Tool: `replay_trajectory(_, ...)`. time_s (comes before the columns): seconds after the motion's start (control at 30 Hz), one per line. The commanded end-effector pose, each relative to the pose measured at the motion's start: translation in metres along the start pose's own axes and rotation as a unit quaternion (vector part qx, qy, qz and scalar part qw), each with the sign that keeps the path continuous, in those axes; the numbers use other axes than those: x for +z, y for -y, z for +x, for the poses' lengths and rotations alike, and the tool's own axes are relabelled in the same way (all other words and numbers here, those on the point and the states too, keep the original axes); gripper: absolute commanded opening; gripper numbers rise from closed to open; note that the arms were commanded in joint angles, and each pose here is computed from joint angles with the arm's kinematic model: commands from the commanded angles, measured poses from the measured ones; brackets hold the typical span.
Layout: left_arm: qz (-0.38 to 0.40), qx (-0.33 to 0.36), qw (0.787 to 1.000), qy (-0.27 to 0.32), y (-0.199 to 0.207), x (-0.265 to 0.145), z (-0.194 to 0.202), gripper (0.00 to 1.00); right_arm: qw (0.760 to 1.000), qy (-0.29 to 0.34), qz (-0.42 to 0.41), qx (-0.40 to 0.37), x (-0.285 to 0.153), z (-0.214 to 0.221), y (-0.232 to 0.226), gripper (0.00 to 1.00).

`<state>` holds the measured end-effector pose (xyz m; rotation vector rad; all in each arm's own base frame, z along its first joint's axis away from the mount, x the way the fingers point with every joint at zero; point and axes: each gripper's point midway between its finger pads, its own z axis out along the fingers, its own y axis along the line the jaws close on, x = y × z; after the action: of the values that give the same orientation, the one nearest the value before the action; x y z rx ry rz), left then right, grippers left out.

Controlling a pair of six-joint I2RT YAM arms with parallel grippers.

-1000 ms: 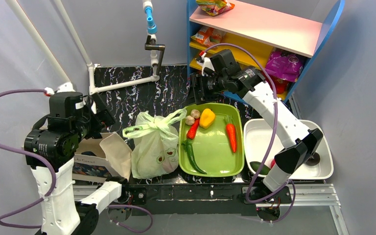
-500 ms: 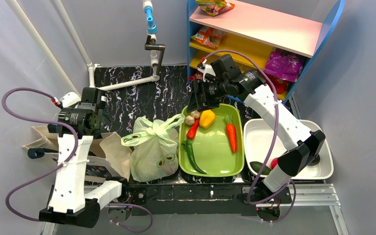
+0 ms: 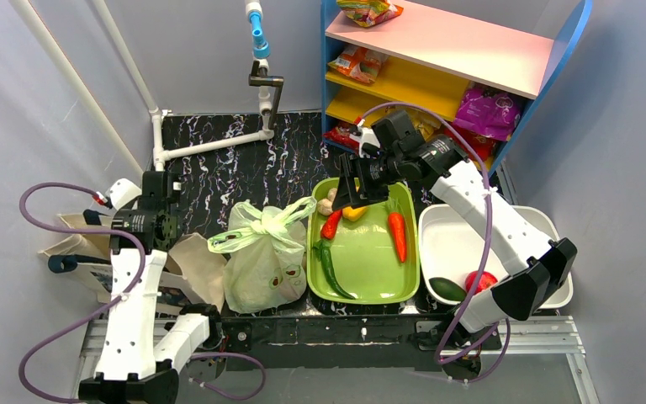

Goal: Place the food into the grocery bag and tie it

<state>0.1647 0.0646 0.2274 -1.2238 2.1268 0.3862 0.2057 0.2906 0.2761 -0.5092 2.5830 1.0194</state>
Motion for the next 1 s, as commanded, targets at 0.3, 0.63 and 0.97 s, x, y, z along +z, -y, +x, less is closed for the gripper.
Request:
replay_trajectory(0.3, 0.326, 0.121, 0.936, 0.058, 0.05, -0.087, -0.014, 0.0, 1.0, 0.003, 0.008, -0.008, 0.001, 0.002, 0.006, 0.67)
replay_trajectory(0.63, 0.477, 0.247, 0.843, -0.005, 0.028, -0.109, 0.077, 0.0, 1.0, -0.019, 0.008, 0.008, 0.012, 0.008, 0.011, 0.66)
replay_trajectory(0.97, 0.418, 0.228, 0.879, 0.018, 0.012, -0.111, 0.053, 0.83, 0.999, -0.035, 0.005, 0.014, 0.019, 0.01, 0.012, 0.66)
